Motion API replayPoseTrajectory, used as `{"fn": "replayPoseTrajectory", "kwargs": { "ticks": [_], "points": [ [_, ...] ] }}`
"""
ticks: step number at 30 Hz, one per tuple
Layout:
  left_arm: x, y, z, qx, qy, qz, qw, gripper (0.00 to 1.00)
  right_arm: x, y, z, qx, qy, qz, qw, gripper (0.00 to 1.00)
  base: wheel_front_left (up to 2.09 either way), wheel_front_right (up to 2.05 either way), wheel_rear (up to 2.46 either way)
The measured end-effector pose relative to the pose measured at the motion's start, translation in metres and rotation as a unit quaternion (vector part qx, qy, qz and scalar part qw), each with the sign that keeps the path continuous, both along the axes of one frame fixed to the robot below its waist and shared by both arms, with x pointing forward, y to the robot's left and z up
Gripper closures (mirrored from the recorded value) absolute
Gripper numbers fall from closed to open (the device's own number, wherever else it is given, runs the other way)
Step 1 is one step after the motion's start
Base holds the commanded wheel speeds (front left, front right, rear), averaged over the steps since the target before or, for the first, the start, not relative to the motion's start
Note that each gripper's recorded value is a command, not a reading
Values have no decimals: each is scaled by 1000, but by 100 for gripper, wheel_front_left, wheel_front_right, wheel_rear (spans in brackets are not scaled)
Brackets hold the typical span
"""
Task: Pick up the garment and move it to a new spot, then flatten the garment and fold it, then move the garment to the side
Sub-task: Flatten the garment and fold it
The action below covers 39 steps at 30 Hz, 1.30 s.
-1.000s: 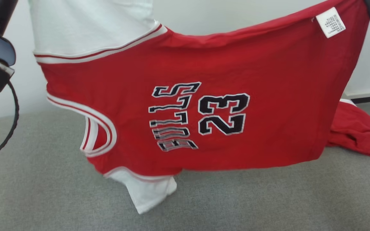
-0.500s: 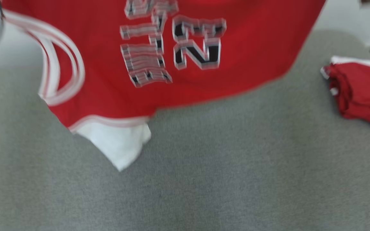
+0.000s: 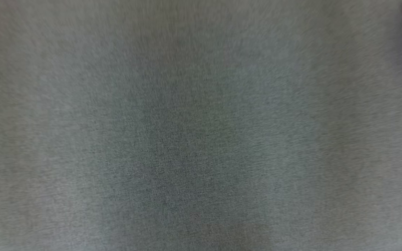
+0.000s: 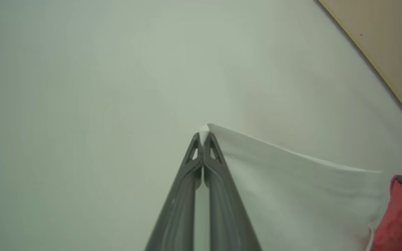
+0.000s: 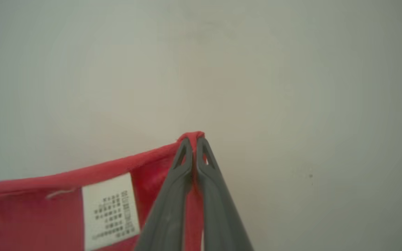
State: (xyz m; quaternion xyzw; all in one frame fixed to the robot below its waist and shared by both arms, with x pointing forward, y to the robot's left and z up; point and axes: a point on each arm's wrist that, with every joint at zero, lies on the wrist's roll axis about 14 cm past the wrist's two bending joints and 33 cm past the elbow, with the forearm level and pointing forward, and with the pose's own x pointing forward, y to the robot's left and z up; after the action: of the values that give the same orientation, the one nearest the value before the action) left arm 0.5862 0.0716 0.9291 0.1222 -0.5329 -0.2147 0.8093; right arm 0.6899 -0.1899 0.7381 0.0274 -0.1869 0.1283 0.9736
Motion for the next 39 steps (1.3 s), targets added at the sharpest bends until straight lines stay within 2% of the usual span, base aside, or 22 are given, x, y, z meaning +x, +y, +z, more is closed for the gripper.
{"fn": "replayPoseTrajectory", "kwargs": {
  "ticks": [3, 7, 10, 15, 20, 25, 32, 39],
  "points": [
    [48, -3, -80, -12, 86, -27, 996, 100, 20, -1, -61, -3, 42, 1, 999, 100, 0, 0, 0],
    [92, -3, -196, -24, 213, -45, 976, 100, 27, -2, -175, -13, 140, 0, 990, 100, 0, 0, 0],
    [95, -5, -261, -20, 289, -62, 955, 100, 23, 2, -222, -13, 179, 8, 984, 100, 0, 0, 0],
    [74, 11, -323, -15, 372, -77, 925, 100, 0, 14, -274, -3, 231, 30, 973, 100, 0, 0, 0],
    [27, 20, -351, 5, 419, -98, 903, 100, -29, 2, -283, 19, 253, 30, 967, 100, 0, 0, 0],
    [-20, 41, -368, 20, 455, -85, 886, 100, -78, -7, -304, 41, 301, 32, 952, 100, 0, 0, 0],
    [-93, 49, -376, 5, 494, -86, 865, 100, -137, -6, -300, 66, 334, 53, 939, 100, 0, 0, 0],
    [-160, 48, -376, -42, 530, -88, 842, 100, -187, -11, -288, 78, 342, 57, 935, 100, 0, 0, 0]
  ]
}}
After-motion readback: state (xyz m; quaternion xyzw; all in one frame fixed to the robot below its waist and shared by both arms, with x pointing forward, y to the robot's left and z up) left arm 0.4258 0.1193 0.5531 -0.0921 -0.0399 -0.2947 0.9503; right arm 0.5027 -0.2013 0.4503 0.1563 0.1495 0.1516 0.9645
